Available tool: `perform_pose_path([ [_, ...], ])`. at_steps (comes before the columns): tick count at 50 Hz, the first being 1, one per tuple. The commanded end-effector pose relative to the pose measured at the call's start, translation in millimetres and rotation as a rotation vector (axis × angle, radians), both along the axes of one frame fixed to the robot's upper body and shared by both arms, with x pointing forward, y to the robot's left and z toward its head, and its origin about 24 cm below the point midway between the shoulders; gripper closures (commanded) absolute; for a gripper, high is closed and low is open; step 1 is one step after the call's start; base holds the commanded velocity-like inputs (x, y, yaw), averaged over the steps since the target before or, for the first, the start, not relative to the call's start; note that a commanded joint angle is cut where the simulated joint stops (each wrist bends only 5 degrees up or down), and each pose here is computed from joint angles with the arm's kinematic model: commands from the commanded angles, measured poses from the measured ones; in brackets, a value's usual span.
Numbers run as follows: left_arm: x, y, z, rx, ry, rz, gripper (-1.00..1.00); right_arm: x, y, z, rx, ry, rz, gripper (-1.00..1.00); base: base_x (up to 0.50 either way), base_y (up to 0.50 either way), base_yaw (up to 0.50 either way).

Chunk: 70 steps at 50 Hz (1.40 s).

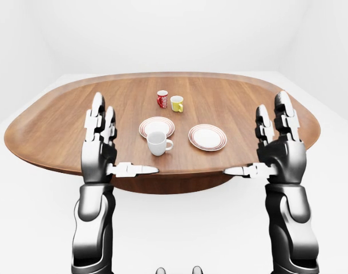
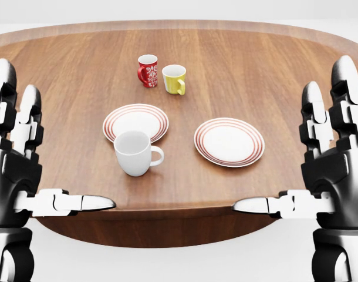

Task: Put the white mug on the left plate.

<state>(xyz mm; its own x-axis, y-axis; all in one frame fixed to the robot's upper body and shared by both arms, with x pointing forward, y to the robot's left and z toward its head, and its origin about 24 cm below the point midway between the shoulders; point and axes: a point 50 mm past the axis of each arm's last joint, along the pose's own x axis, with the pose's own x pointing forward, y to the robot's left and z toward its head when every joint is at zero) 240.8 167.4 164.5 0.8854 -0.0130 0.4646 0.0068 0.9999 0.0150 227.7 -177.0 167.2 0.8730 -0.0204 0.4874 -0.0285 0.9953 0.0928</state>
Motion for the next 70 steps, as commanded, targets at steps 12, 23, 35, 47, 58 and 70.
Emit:
perform_pose_path([
  [12, -7.9, -2.0, 20.2, -0.009, -0.098, -0.011, -1.00, -11.7, -2.8, 20.8, -0.001, -0.105, 0.016, -1.00, -0.03, 0.39, 0.00],
  [23, -7.4, -0.5, 20.2, -0.007, -0.097, -0.007, -1.00, -11.3, -2.5, 18.5, -0.005, -0.094, 0.018, -1.00, -0.04, 0.50, 0.00],
  [35, -7.7, 0.7, 20.3, -0.007, -0.098, -0.004, -1.00, -9.4, -3.4, 15.4, -0.018, -0.077, 0.008, -1.00, -0.02, 0.28, 0.00],
  [47, -7.8, 0.9, 20.5, -0.010, -0.099, -0.002, -1.00, -15.4, -3.9, 24.1, 0.034, -0.127, 0.041, -1.00, 0.26, 0.02, 0.00],
  [58, -8.0, 1.0, 19.8, -0.012, -0.096, -0.003, -1.00, -15.0, -1.7, 21.6, 0.024, -0.115, 0.053, -1.00, 0.50, 0.05, 0.00],
  [70, -8.6, 1.4, 20.4, -0.012, -0.099, -0.001, -1.00, -16.4, 0.7, 21.0, 0.012, -0.114, 0.068, -1.00, 0.50, 0.05, 0.00],
])
